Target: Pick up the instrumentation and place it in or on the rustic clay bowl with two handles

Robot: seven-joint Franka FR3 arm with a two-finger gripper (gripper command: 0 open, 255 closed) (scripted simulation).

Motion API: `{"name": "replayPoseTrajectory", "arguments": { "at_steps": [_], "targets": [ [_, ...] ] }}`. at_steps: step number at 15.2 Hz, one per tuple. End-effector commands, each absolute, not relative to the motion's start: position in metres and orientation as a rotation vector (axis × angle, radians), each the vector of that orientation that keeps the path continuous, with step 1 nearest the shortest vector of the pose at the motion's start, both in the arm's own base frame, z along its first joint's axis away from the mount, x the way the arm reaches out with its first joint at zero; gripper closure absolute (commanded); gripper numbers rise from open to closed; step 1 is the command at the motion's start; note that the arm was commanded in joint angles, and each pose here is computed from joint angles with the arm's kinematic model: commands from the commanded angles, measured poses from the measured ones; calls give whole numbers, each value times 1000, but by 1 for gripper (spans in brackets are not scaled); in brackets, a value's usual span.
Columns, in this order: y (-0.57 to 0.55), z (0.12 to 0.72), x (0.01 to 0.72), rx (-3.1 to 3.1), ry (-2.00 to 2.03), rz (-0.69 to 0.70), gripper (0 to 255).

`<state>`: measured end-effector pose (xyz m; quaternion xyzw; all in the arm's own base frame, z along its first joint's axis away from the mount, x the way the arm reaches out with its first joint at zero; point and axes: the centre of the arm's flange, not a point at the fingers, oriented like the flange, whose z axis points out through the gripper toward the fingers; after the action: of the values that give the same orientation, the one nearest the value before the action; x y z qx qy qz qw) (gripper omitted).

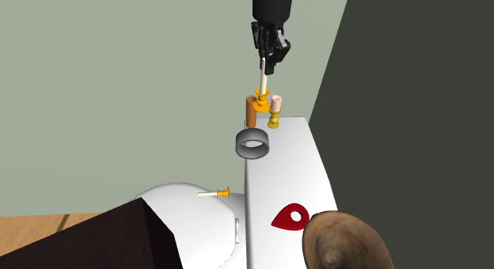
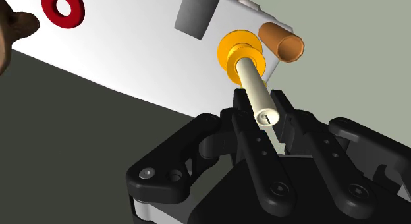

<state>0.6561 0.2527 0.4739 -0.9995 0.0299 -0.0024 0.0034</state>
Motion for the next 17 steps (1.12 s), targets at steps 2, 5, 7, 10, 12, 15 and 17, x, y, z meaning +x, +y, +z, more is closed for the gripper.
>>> {"name": "replayPoseTrajectory", "arguments": {
  "at_steps": [2,5,7,10,12,15,17],
  "targets": [
    [252,489,656,-3134,94,-7,255],
    [252,503,656,-3134,94,-7,255],
    [226,507,653,-3134,94,-7,255],
    [187,512,649,-3134,94,-7,255],
    [161,516,646,-3134,94,-7,255],
    [122,521,642,-3134,94,-7,255],
    [96,525,639,-3134,94,-7,255]
  ]
}}
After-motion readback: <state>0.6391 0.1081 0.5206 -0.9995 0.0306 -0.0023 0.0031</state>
